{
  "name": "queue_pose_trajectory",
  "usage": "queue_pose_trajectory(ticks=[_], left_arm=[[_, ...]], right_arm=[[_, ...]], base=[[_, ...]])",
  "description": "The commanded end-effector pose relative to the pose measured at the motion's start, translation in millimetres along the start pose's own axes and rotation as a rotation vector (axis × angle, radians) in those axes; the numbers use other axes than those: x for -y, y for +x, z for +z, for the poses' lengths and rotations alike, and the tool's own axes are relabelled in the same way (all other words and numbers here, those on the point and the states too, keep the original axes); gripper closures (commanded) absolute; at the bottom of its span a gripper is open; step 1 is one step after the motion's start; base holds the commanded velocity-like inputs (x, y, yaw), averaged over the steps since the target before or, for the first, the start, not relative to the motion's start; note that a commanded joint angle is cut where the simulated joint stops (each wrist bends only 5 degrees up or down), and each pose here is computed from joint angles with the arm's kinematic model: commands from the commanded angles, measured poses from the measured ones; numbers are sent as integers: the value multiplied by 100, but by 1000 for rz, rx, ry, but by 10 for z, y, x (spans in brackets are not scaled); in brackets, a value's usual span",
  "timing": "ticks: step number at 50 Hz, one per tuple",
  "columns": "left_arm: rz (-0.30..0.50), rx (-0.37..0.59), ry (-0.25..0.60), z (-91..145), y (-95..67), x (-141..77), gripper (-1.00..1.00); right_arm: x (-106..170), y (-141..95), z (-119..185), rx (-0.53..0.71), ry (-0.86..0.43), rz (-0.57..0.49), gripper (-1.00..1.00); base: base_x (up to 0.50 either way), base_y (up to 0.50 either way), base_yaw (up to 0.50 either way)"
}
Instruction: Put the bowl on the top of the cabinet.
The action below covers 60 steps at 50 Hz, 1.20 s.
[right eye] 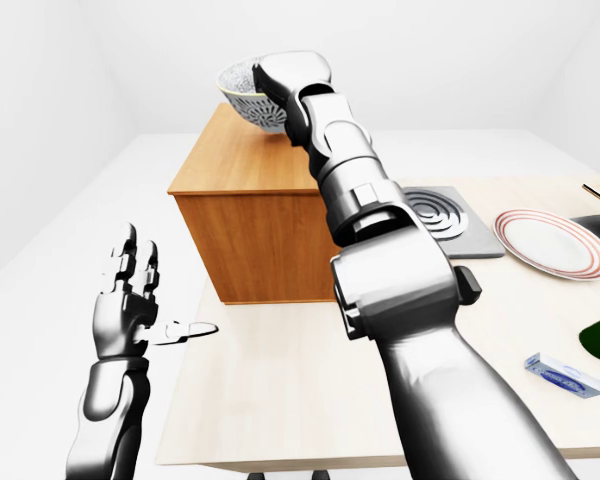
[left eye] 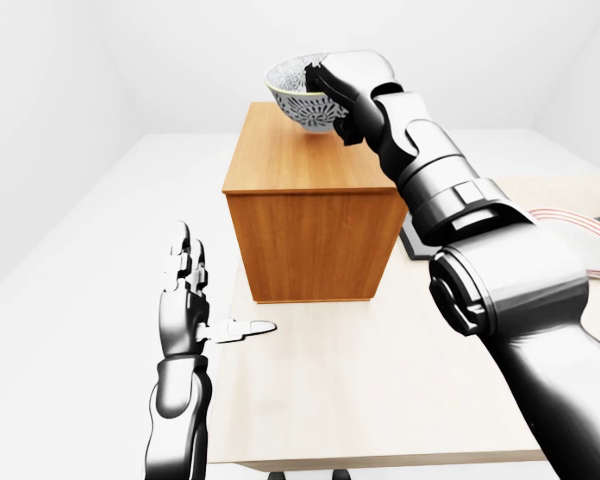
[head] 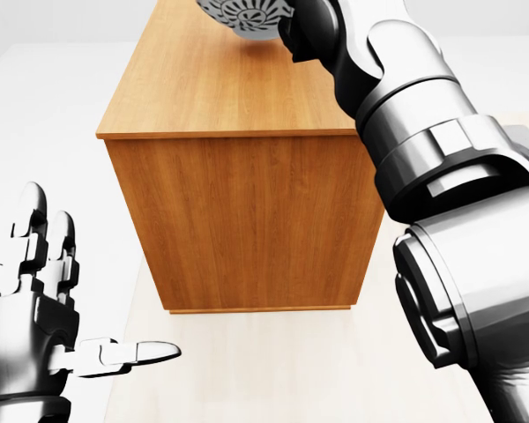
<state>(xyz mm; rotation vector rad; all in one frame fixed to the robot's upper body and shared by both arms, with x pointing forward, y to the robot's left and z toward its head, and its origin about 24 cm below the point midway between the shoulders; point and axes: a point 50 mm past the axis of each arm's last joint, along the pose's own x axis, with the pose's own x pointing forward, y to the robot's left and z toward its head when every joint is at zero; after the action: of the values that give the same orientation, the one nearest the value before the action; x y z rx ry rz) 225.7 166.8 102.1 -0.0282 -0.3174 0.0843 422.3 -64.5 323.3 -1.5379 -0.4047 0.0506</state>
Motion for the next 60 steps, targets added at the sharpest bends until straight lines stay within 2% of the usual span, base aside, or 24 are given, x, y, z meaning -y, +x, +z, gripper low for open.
queue_pose_trajectory(ticks=[1, 6, 7, 8, 26, 39, 49, 56, 60], left_arm=[[-4, -7, 0, -17, 2, 6, -100], [-5, -2, 0, -5, -2, 6, -100], [-5, 1, -1, 3, -3, 7, -100], [-5, 2, -1, 7, -4, 6, -100], [-8, 7, -2, 18, -5, 8, -100], [-3, -2, -3, -8, 14, 2, -100], [0, 1, -5, -2, 15, -2, -100], [2, -7, -7, -24, 21, -7, -100], [5, -15, -8, -46, 29, -7, -100]], right_arm=[[28, -1, 9, 4, 34, -48, 100], [12, -1, 8, 4, 35, -41, 100], [6, -2, 6, 3, 33, -38, 7], [7, -2, 5, 3, 33, -37, -100], [180, 2, -27, -10, 27, -51, -100], [986, -98, -244, -75, 3, -167, -100], [1466, -240, -362, -112, -17, -243, -100], [1986, -483, -530, -173, -48, -334, -100], [2088, -560, -623, -200, -57, -362, -100]], base=[[0, 0, 0], [0, 0, 0], [0, 0, 0], [0, 0, 0], [0, 0, 0], [0, 0, 0], [0, 0, 0], [0, 0, 0], [0, 0, 0]])
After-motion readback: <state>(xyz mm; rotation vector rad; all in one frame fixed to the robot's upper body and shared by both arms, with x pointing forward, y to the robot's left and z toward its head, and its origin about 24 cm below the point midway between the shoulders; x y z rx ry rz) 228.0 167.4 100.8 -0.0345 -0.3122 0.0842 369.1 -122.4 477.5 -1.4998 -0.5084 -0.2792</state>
